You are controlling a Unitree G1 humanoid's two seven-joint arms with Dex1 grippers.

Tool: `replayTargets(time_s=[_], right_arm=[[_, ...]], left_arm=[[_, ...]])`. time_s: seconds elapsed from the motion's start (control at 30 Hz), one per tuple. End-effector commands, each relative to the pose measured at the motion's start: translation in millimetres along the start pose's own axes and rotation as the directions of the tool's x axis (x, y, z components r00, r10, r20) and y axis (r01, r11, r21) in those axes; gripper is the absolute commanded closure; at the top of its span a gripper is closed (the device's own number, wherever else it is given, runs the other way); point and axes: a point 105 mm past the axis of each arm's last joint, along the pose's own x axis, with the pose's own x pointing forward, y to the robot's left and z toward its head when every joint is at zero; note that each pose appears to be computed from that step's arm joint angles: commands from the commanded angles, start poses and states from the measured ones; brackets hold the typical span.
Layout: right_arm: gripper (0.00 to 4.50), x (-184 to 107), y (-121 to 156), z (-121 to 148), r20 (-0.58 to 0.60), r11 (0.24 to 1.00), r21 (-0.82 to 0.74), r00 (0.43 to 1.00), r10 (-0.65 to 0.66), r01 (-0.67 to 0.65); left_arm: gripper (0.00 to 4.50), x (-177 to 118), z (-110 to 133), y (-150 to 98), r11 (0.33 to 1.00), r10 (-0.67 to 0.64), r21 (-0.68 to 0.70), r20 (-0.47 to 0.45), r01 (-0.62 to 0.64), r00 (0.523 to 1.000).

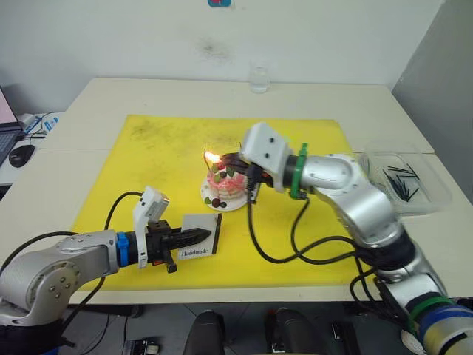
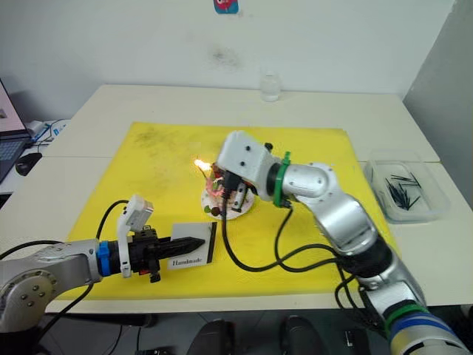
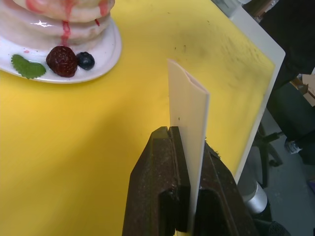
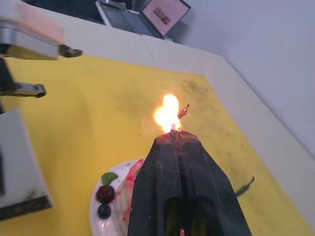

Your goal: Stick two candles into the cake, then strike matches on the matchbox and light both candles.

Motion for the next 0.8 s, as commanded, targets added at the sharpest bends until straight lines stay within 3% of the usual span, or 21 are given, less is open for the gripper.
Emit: replayTargets(time_s=[0.03,0.8], right_arm=[[4.47,7,-7,10,0.037,0.996,-0.056,0.997,-0.062,0.064],[4.47,18,-1,3,0.044,0.997,-0.056,0.997,-0.057,0.059]], left_arm=[[4.50,2,7,-4,0.999,-0.011,0.044,0.024,0.010,1.000],[4.50,7,10,1,0.998,-0.018,0.066,0.023,0.017,1.000]])
